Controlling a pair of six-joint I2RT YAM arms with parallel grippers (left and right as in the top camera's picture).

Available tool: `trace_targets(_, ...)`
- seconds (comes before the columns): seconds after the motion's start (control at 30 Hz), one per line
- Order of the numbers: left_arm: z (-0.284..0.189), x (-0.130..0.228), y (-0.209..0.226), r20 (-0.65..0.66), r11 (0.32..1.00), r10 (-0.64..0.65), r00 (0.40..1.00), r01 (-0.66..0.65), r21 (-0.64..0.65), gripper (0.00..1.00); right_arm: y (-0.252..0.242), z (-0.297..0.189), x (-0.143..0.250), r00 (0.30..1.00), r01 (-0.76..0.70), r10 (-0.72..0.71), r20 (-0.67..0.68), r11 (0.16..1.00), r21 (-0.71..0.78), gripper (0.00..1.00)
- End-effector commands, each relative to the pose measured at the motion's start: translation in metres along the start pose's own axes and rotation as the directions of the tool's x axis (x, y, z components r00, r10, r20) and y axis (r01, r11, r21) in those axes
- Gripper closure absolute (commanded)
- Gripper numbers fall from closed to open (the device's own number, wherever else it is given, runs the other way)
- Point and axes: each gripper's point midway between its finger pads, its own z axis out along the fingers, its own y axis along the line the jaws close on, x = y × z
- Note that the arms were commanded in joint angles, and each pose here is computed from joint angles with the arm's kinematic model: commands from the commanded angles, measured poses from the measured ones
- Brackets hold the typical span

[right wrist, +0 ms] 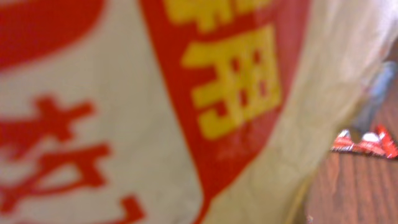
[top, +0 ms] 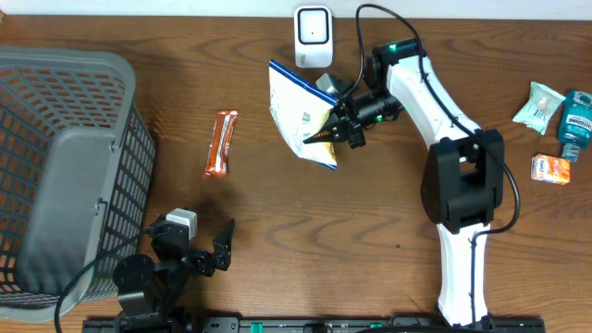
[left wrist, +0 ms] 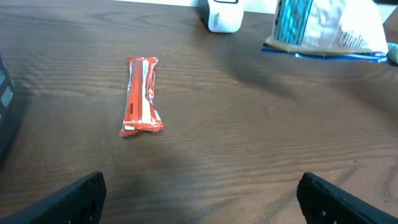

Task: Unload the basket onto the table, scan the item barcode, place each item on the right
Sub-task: 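Hold the yellow wipe pack over the white scanner with the right gripper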

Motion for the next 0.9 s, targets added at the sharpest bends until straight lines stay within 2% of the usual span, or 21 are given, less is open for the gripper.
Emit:
trace_targets(0.0, -0.001, -0.003, -0.001, 0.009, 1.000, 0.013, 1.000, -0.013, 0.002, 0.02, 0.024, 0.003, -0.053, 0.982, 0.180, -0.180, 0.049, 0.984, 0.012, 0.99)
trace_targets(0.1, -0.001, -0.003, -0.001, 0.009, 1.000, 0.013, 1.000, -0.013, 0.002, 0.02, 0.032, 0.005, -0.052, 0.980, 0.200, -0.200, -0.011, 0.980, -0.001, 0.99)
trace_targets(0.27, -0.001, -0.003, -0.001, 0.009, 1.000, 0.013, 1.000, -0.013, 0.002, 0.02, 0.031, 0.002, -0.026, 0.985, -0.032, 0.034, -0.169, 0.999, 0.013, 0.99)
trace_targets(0.37, -0.001, -0.003, -0.001, 0.009, 1.000, 0.013, 1.000, -0.013, 0.002, 0.02, 0.024, -0.003, -0.001, 0.931, -0.181, 0.201, -0.306, 0.979, 0.092, 0.99)
trace_targets(0.47, -0.001, -0.003, -0.001, 0.009, 1.000, 0.013, 1.000, -0.013, 0.002, 0.02, 0.004, -0.012, 0.017, 0.860, -0.281, 0.355, -0.365, 0.929, 0.241, 0.99)
trace_targets(0.53, -0.001, -0.003, -0.001, 0.009, 1.000, 0.013, 1.000, -0.013, 0.002, 0.02, -0.022, -0.026, 0.033, 0.789, -0.306, 0.471, -0.394, 0.858, 0.412, 0.99)
trace_targets(0.57, -0.001, -0.003, -0.001, 0.009, 1.000, 0.013, 1.000, -0.013, 0.002, 0.02, -0.038, -0.038, 0.042, 0.746, -0.302, 0.539, -0.391, 0.798, 0.523, 0.99)
trace_targets(0.67, -0.001, -0.003, -0.001, 0.009, 1.000, 0.013, 1.000, -0.013, 0.002, 0.02, -0.078, -0.078, 0.062, 0.654, -0.178, 0.665, -0.360, 0.598, 0.781, 0.99)
trace_targets(0.77, -0.001, -0.003, -0.001, 0.009, 1.000, 0.013, 1.000, -0.013, 0.002, 0.02, -0.101, -0.108, 0.065, 0.622, 0.032, 0.669, -0.407, 0.497, 0.867, 0.99)
trace_targets(0.87, -0.001, -0.003, -0.001, 0.009, 1.000, 0.013, 1.000, -0.013, 0.002, 0.02, -0.126, -0.135, 0.051, 0.630, 0.202, 0.676, -0.382, 0.332, 0.921, 0.99)
